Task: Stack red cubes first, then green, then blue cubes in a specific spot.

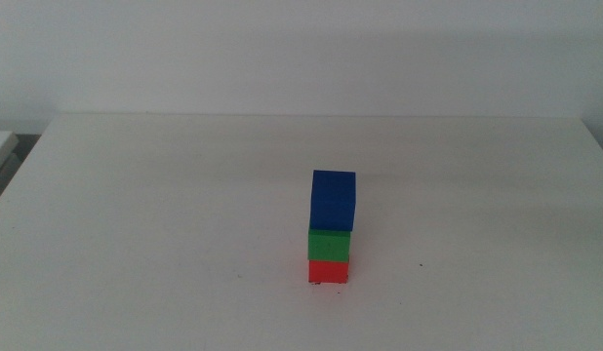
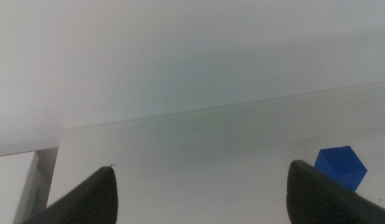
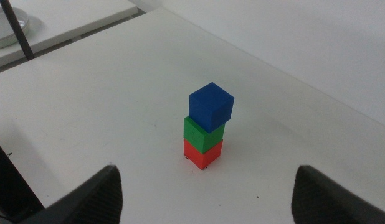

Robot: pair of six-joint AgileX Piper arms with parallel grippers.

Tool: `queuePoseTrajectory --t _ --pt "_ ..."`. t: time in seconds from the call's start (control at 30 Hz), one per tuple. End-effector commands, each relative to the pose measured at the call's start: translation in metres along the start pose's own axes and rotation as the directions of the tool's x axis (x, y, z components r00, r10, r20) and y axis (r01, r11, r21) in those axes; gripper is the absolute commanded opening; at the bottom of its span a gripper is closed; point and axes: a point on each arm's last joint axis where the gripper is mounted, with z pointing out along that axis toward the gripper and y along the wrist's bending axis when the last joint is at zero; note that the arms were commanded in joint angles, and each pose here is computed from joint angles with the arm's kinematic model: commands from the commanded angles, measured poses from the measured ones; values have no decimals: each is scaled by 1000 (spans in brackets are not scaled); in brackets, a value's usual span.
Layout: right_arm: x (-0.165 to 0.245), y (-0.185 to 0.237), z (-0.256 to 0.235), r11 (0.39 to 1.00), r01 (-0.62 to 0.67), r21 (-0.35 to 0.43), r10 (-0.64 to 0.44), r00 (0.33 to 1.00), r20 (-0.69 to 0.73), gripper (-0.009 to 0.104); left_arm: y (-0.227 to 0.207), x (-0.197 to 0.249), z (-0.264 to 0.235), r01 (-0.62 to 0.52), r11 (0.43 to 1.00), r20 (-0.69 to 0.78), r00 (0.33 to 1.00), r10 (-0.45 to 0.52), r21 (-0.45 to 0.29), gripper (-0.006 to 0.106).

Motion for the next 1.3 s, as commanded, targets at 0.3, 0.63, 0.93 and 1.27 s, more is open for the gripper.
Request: queuePoseTrajectory --t 0.3,0.63,0.93,1.27 --pt "55 7 45 1000 12 -7 -11 997 82 91 3 42 8 13 999 255 967 -1 -45 91" --pt "134 -12 51 920 -225 321 149 959 243 91 4 154 29 38 998 269 963 -23 -51 91" --pt "185 -16 51 776 -321 543 178 937 300 91 8 219 65 59 995 275 961 -37 -74 91" --pt "201 -18 62 765 -319 560 150 933 327 91 10 237 74 18 995 230 973 5 -99 91"
